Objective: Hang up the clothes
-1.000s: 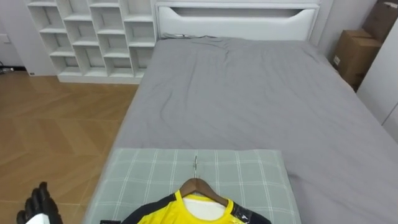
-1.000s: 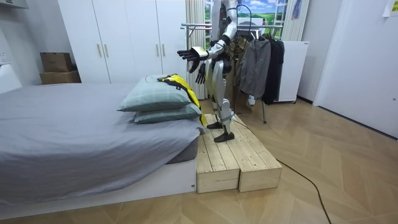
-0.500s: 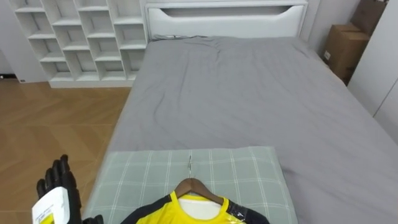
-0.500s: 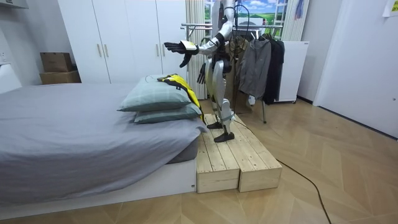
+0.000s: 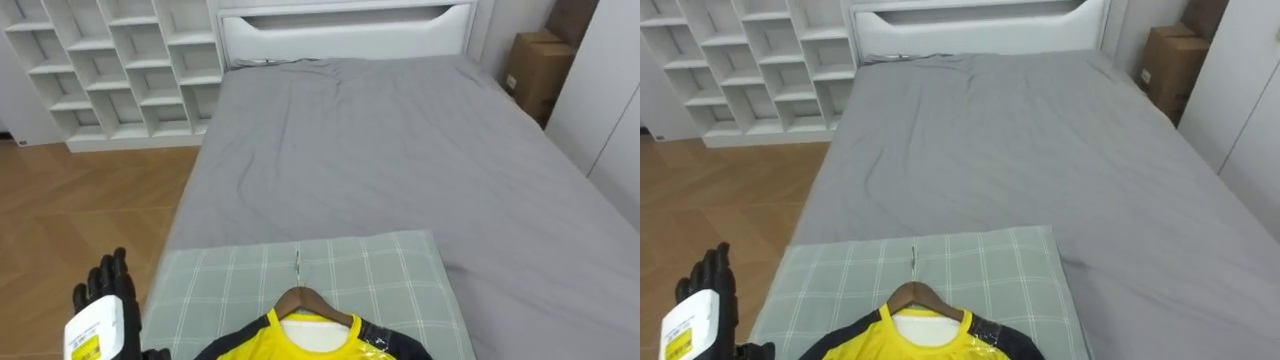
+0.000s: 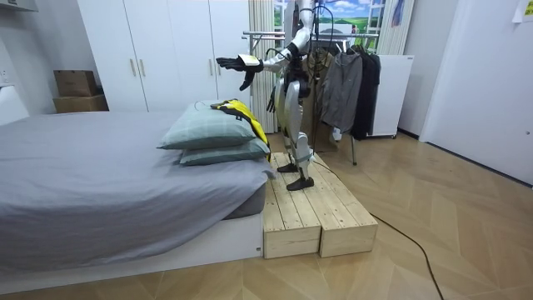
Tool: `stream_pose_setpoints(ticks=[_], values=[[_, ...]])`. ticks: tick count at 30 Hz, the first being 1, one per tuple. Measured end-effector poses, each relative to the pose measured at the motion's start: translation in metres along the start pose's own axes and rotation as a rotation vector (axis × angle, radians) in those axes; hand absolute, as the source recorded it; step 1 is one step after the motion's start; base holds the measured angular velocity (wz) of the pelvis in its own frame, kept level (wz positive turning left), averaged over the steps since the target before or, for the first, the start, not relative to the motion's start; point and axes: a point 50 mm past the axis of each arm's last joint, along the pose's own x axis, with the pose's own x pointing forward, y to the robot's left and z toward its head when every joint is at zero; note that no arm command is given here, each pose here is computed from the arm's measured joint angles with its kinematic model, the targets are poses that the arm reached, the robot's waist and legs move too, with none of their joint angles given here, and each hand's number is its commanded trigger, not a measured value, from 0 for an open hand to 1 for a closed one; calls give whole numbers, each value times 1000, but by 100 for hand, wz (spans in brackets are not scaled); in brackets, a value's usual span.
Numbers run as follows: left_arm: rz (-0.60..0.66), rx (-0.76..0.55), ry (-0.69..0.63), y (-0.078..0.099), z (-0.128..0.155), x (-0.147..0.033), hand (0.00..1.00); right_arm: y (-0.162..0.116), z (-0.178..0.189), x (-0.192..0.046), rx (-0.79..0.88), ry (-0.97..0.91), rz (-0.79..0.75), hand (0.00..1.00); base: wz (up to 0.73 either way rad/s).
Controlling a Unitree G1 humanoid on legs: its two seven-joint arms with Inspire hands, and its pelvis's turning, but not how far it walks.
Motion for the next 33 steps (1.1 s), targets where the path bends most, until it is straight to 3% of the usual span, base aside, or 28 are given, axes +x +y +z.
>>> stream_pose_setpoints(ticks=[10,23,33], values=[[-70,124,-51,-5,5,3,0,-5,-5,-1,-19,36,-21,0,-2],[-271,229,-60,-27,5,-9,0,-11,-31,-6,-280,222,-7,0,-6],[-360,271,-38,-39,2,-16,0,-10,-26,-5,-362,217,-11,0,-4]])
